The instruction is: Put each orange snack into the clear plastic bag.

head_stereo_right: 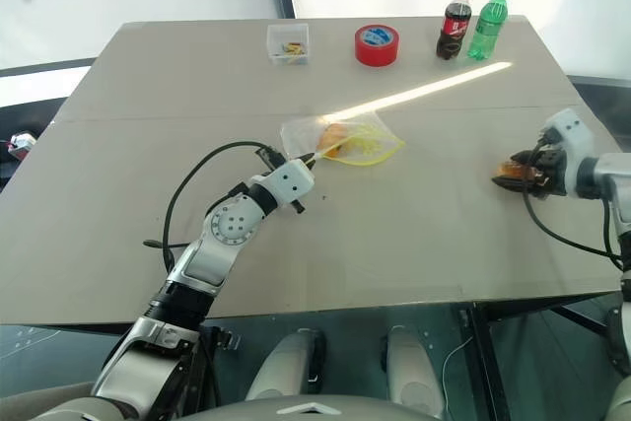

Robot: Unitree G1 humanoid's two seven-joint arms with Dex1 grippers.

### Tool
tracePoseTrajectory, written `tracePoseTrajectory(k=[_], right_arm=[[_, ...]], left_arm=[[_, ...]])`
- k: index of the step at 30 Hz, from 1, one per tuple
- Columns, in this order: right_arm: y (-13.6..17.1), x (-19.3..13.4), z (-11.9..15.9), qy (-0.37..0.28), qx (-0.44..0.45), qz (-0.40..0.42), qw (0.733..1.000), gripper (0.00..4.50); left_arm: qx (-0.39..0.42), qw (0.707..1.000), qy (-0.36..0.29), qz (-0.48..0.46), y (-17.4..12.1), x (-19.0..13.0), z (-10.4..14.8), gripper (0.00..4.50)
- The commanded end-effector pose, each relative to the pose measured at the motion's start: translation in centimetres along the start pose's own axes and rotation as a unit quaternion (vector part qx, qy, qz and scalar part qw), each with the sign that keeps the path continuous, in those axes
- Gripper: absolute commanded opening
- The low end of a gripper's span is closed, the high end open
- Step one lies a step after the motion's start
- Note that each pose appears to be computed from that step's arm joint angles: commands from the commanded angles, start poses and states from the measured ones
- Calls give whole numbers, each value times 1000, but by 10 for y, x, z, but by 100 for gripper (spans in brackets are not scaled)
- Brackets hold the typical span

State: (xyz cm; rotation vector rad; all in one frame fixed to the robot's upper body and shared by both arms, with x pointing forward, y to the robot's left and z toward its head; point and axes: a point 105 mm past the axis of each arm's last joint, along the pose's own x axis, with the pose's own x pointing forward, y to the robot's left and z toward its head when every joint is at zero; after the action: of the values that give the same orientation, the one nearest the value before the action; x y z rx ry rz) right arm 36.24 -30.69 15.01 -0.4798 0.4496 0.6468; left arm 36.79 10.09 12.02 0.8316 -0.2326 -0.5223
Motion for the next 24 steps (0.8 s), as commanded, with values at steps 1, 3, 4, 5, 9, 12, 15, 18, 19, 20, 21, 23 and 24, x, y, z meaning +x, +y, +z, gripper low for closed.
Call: tracePoseTrajectory(k=[1,3,4,5,9,12,15,18,19,20,21,23,24], right_arm=[[-12,-7,6,7,-34,-18,999,331],[-13,-8,1,27,-48,-15,998,331],[-14,-8,0,32,-51,-15,998,331],[-15,-9,-2,37,-49,-15,998,331],[-15,-8,-15,66,-30,-4,997,331],[-15,-6,-20,72,-25,-6,997,331],[-19,-3,-19,72,-24,-21,997,280],[-18,-1,-15,68,-27,-17,997,165],[-18,0,-14,68,-28,-14,997,117],[-18,0,-13,67,-28,-12,997,79],[-16,1,-8,59,-30,-7,998,36],[-10,5,10,22,-24,15,999,2],[-5,8,21,3,-22,31,999,2]], left_arm=[[2,1000,-17,4,4,2,8,0],[2,1000,-17,5,4,2,8,0],[2,1000,-17,5,4,2,8,0],[1,1000,-17,6,4,2,8,0],[-1,1000,-16,6,2,1,8,0],[-2,1000,-15,8,1,0,8,0],[-2,1000,-14,10,2,1,8,0],[-2,1000,-13,11,2,1,8,0],[-2,1000,-13,12,3,1,8,0],[-2,1000,-13,12,3,0,8,0],[-2,1000,-13,12,3,0,7,0],[-2,1000,-12,13,3,0,7,0],[-2,1000,-11,13,3,0,6,0]])
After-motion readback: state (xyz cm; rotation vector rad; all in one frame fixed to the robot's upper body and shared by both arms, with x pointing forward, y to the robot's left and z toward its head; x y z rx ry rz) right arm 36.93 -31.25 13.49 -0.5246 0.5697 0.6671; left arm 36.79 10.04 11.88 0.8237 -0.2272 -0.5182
